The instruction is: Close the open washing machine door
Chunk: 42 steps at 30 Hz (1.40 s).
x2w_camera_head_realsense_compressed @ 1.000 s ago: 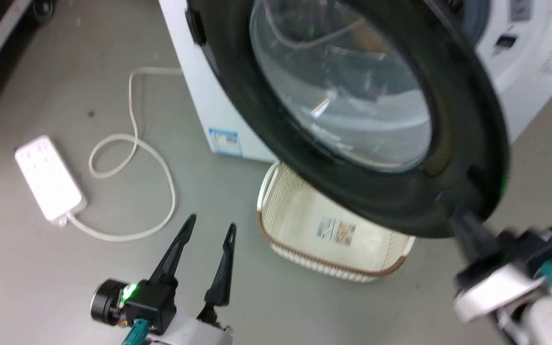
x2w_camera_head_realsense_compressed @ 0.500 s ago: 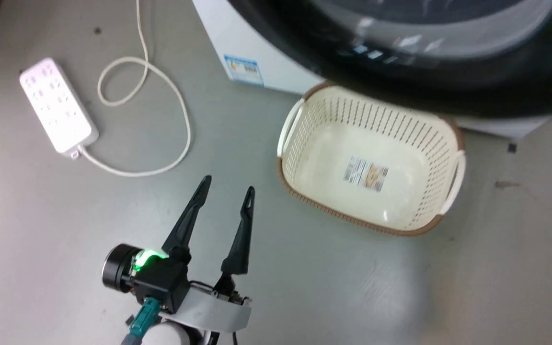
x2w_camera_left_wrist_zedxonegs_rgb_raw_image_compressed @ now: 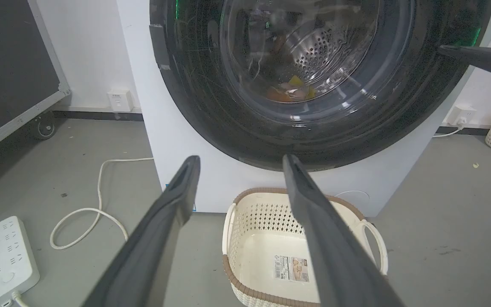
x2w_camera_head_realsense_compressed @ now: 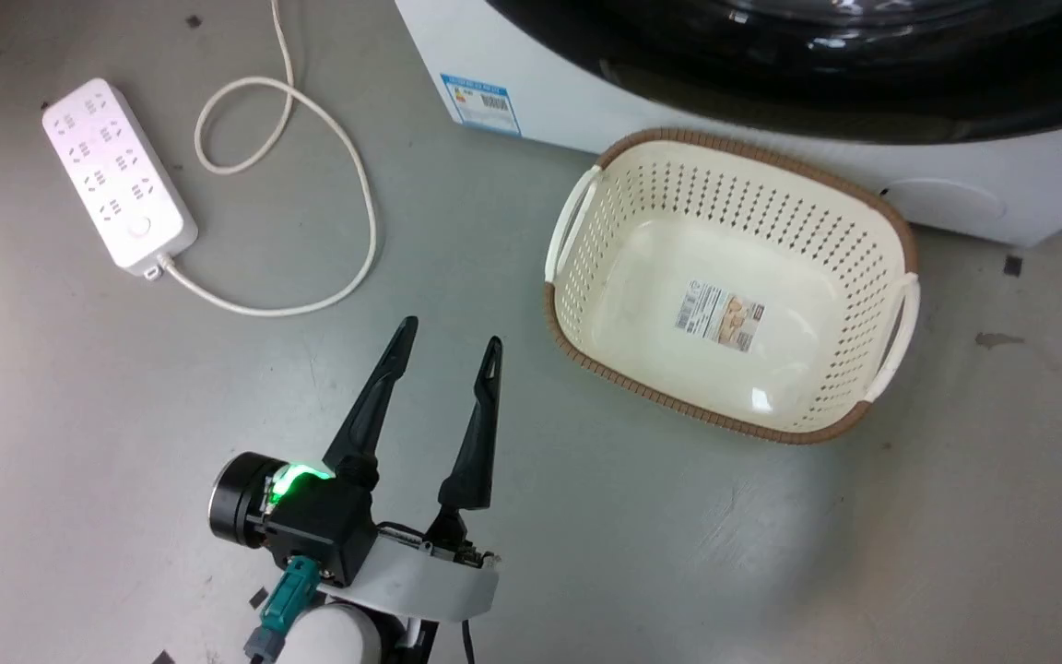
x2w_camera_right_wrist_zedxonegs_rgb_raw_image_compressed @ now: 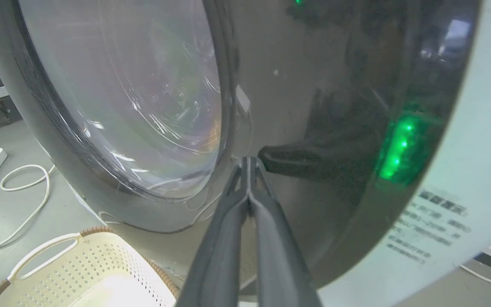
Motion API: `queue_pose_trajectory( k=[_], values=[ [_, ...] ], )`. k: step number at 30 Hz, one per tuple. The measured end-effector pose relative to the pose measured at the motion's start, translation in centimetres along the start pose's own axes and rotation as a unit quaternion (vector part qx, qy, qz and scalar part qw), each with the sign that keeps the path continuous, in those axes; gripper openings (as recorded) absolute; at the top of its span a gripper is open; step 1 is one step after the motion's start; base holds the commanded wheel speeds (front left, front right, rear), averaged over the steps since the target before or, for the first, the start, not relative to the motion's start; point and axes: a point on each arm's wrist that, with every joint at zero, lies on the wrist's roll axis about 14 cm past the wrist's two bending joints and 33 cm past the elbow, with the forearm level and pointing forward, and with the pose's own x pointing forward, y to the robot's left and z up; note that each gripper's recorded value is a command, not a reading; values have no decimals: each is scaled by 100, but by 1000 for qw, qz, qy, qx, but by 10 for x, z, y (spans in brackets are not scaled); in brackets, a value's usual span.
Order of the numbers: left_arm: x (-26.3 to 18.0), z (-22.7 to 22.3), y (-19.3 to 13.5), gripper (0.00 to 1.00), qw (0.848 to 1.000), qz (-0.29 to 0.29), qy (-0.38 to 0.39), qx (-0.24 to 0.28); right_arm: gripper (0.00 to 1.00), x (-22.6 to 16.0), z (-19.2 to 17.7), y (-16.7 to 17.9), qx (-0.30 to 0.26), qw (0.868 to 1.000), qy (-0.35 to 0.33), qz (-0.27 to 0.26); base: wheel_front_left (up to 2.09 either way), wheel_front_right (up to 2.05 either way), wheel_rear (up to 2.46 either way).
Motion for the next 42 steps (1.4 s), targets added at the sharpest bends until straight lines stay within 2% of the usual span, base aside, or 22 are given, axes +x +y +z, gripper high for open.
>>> queue_pose_trajectory(
  k=[5, 6, 7, 12, 17, 28, 32, 36, 42],
  values=[
    [-3, 13, -1, 100, 1000, 0, -17, 1, 0, -11, 18, -7, -4, 1000, -9, -11, 0, 0, 0],
    [-4, 17, -1, 100, 1000, 0, -22, 0, 43, -15, 22, -8, -2, 1000, -12, -15, 0, 0, 0],
    [-5, 21, -1, 100, 1000, 0, -27, -1, 100, -20, 26, -7, -2, 1000, -15, -17, 0, 0, 0],
    [-18, 33, 1, 100, 999, 0, -41, 1, 100, -56, 43, 14, 3, 1000, -29, -6, 0, 0, 0],
    [-33, 45, 6, 100, 999, 5, -54, 0, 100, -107, 67, 27, 19, 998, -62, -21, 0, 0, 0],
    [-63, 53, -7, 100, 998, -23, -65, -3, 100, -230, 88, 46, 71, 985, -109, -112, 0, 0, 0],
    [-67, 46, -9, 100, 998, -26, -55, -7, 100, -252, 83, 49, 77, 983, -104, -131, 0, 0, 0],
    [-68, 41, -5, 100, 999, -19, -47, -12, 100, -271, 58, 57, 103, 982, -71, -140, 0, 0, 0],
    [-73, 28, 0, 100, 999, -7, -28, -16, 100, -278, 33, 75, 122, 984, -32, -124, 0, 0, 0]
  ],
)
